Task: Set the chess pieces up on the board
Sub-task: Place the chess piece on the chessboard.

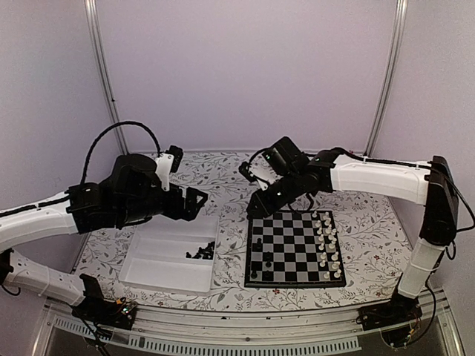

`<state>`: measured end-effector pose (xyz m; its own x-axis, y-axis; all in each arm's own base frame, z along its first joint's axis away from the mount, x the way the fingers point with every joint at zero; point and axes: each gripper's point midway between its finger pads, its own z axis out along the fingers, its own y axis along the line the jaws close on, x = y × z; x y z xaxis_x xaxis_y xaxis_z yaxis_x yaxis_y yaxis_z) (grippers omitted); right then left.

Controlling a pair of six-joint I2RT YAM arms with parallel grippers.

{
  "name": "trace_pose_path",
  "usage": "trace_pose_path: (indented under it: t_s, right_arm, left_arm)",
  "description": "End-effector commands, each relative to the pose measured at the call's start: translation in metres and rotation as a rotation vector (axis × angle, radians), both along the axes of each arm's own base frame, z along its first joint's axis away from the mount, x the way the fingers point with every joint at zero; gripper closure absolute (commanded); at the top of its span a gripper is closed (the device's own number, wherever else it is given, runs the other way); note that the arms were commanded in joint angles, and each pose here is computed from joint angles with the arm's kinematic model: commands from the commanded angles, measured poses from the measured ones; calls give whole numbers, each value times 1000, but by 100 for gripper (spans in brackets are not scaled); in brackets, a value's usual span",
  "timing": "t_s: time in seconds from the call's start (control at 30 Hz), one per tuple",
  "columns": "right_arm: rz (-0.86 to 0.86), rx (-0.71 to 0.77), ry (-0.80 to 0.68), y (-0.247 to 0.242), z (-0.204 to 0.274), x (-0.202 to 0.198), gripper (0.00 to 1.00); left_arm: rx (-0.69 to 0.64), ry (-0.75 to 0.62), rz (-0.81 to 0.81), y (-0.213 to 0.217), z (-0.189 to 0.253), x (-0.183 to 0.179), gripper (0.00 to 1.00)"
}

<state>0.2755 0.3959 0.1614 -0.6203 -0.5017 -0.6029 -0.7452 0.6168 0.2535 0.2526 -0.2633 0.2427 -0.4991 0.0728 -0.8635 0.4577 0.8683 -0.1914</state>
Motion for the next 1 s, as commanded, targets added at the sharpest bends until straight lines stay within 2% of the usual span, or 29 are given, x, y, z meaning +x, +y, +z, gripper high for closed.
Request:
trace_pose_path:
  t_s: [0.0,0.53,0.97]
  right_arm:
    - [-13,-115,-4,-9,-38,6,97]
    - [10,-256,81,-18,-109,1,96]
    - [-10,-275,81,-21,-118,3,93]
  left_arm:
    - [1,2,23,11,-2,0,4]
    - [-12,38,50,16,-10,-2,6]
    - [-22,35,43,14,-7,-1,7]
